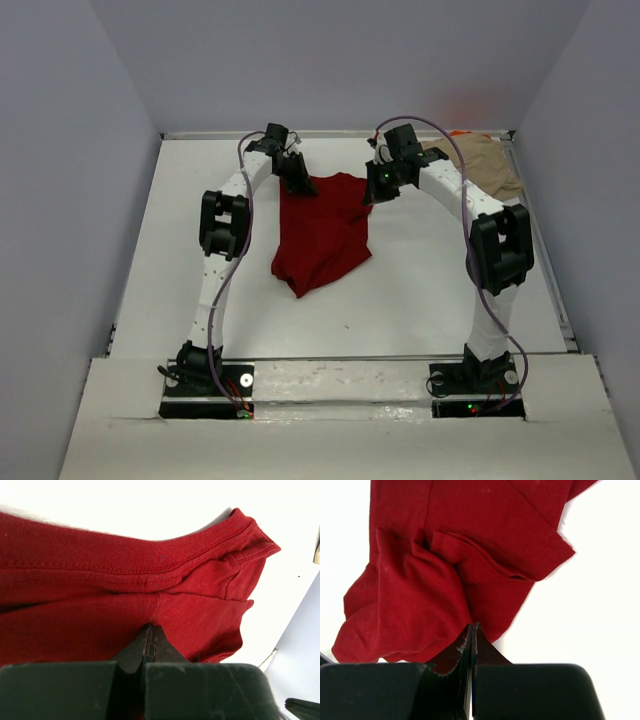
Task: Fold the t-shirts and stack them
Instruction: Fold the tshirt
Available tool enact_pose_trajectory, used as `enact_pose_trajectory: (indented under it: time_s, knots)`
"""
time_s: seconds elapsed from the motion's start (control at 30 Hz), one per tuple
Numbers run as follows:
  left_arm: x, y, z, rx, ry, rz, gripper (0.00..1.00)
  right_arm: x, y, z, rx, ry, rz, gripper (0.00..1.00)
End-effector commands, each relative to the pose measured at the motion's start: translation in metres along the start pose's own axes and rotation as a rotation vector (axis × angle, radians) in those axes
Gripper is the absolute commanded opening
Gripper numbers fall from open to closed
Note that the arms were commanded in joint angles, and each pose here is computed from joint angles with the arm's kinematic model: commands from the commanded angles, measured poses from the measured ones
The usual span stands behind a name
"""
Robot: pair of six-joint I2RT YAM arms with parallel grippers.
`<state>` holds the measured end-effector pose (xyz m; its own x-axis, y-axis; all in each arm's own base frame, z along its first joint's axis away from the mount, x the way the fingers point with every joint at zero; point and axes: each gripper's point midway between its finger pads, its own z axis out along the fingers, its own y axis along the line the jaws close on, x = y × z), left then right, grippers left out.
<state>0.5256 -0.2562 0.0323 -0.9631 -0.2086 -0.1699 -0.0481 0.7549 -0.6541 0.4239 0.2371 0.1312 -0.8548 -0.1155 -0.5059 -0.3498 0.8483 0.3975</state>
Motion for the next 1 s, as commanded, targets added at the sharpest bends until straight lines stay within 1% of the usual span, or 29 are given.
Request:
enact_pose_trajectory:
  time_s: [0.0, 0.03, 0.07, 0.2, 0.3, 0.33, 0.4, 0.43, 0.5, 0.57, 0.6, 0.63, 0.67, 0.7, 0.73, 0.8, 0.93, 0.97]
  knots:
    - [-0.013, -0.002, -0.01, -0.05, -0.056, 0.04, 0.04, -0.008, -0.002, 0.003, 0.006, -0.022, -0.033, 0.0]
    - [-0.015, -0.004, -0.013, -0.052, -0.066, 0.044, 0.08, -0.007, -0.002, 0.005, 0.006, -0.019, -0.032, 0.0]
    - [-0.018, -0.005, -0.016, -0.06, -0.077, 0.049, 0.14, -0.007, -0.003, 0.005, 0.006, -0.019, -0.032, 0.0]
    - [-0.022, -0.013, -0.03, -0.065, -0.104, 0.069, 0.23, -0.008, -0.002, 0.005, 0.001, -0.029, -0.032, 0.0]
    - [-0.024, -0.015, -0.04, -0.089, -0.126, 0.081, 0.37, -0.009, -0.001, 0.004, -0.001, -0.032, -0.034, 0.0]
    - [-0.024, -0.023, -0.048, -0.087, -0.141, 0.092, 0.51, -0.009, -0.001, 0.004, 0.0, -0.033, -0.035, 0.0]
    - [-0.028, -0.035, -0.064, -0.084, -0.177, 0.114, 0.58, -0.009, -0.001, 0.004, -0.002, -0.034, -0.036, 0.0]
    - [-0.027, -0.039, -0.067, -0.081, -0.18, 0.12, 0.64, -0.01, 0.0, 0.004, -0.002, -0.037, -0.037, 0.0]
    - [-0.028, -0.054, -0.084, -0.067, -0.208, 0.136, 0.66, -0.012, 0.001, 0.001, -0.002, -0.044, -0.039, 0.0]
    - [-0.029, -0.062, -0.094, -0.074, -0.231, 0.148, 0.71, -0.014, 0.002, -0.001, -0.002, -0.051, -0.042, 0.0]
    - [-0.03, -0.074, -0.108, -0.066, -0.258, 0.166, 0.71, -0.015, 0.002, -0.002, -0.001, -0.055, -0.043, 0.0]
    - [-0.031, -0.076, -0.114, -0.084, -0.277, 0.175, 0.73, -0.017, 0.003, -0.004, 0.0, -0.062, -0.047, 0.0]
    - [-0.03, -0.082, -0.12, -0.077, -0.286, 0.185, 0.78, -0.018, 0.003, -0.005, 0.005, -0.065, -0.047, 0.0]
    - [-0.031, -0.093, -0.132, -0.07, -0.319, 0.204, 0.82, -0.019, 0.003, -0.006, 0.004, -0.068, -0.052, 0.0]
    - [-0.03, -0.095, -0.135, -0.062, -0.322, 0.207, 0.88, -0.02, 0.004, -0.008, 0.002, -0.071, -0.053, 0.0]
    - [-0.026, -0.106, -0.14, -0.016, -0.309, 0.218, 0.89, -0.021, 0.005, -0.009, 0.002, -0.073, -0.055, 0.0]
    - [-0.018, -0.108, -0.14, -0.009, -0.288, 0.213, 0.89, -0.02, 0.007, -0.013, -0.003, -0.071, -0.05, 0.0]
    - [-0.018, -0.111, -0.146, -0.006, -0.301, 0.218, 0.89, -0.02, 0.009, -0.016, -0.006, -0.077, -0.051, 0.0]
